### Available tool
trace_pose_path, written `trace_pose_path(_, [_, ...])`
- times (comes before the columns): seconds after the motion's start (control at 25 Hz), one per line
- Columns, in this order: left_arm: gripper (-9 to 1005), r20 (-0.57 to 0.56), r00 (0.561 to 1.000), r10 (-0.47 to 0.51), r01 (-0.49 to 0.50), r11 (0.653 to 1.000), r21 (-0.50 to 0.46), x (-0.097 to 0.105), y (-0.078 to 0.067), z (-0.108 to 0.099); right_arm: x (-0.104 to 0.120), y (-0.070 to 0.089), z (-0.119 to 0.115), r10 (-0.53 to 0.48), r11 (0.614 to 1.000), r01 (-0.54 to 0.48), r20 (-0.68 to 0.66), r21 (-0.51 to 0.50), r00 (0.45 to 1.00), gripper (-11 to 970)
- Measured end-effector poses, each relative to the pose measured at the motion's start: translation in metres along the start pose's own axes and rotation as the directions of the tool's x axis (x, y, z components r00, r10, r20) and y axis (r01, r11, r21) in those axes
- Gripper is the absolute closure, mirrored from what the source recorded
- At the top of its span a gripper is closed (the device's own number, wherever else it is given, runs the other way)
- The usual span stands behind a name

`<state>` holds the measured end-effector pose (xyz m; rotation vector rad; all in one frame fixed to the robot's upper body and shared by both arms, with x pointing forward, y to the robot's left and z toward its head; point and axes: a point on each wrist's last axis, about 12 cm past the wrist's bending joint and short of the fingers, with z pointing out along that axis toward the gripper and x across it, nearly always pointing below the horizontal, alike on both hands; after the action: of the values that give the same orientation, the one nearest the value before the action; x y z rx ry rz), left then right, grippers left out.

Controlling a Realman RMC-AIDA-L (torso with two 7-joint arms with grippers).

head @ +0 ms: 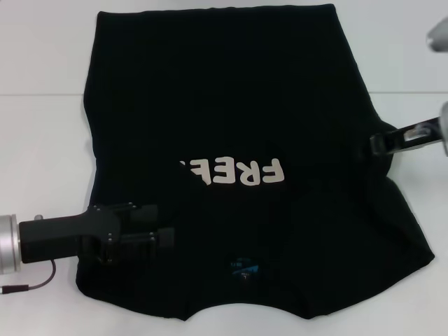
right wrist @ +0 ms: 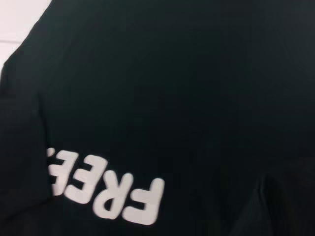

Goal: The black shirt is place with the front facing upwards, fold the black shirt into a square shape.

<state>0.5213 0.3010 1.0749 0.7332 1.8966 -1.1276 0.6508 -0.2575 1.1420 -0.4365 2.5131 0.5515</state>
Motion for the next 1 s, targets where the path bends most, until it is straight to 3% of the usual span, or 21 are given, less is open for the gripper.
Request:
trace_pose_path(0.2, [223, 0.022, 0.999, -0.041, 0.042, 0.999, -0.014, 0.002, 0.0, -0.004, 0.002, 0.005, 0.003, 0.043, 0.997, -0.041, 0.031, -0.062, 0.999, 949])
trace_pose_path(0.32, [223, 0.049, 0.994, -0.1, 0.101, 0.995, -0.02, 0.001, 0.001, -0.007, 0.014, 0.002, -0.003, 0.079, 0.979, -0.058, 0.104, -0.194, 0.991, 901])
trace_pose_path(0.52, [222, 0.06, 0.964, -0.26, 0.262, 0.965, -0.031, -0.003, 0.005, -0.016, 0.053, -0.011, -0.016, 0.048, 0.923, 0.065, 0.282, -0.379, 0.958, 751])
trace_pose_path(0.76, [223, -0.009, 0.872, -0.49, 0.486, 0.867, -0.111, -0.016, 0.015, -0.042, 0.1, -0.012, -0.015, -0.18, 0.872, 0.319, 0.363, -0.371, 0.914, 498])
trace_pose_path(0.88, [225, -0.041, 0.8, -0.599, 0.575, 0.784, -0.232, -0.019, 0.023, -0.058, 0.119, -0.004, -0.01, -0.274, 0.825, 0.43, 0.406, -0.367, 0.872, 354])
trace_pose_path(1.0, [226, -0.06, 0.749, -0.66, 0.607, 0.719, -0.338, -0.018, 0.029, -0.068, 0.134, 0.004, -0.006, -0.327, 0.79, 0.503, 0.453, -0.351, 0.829, 114])
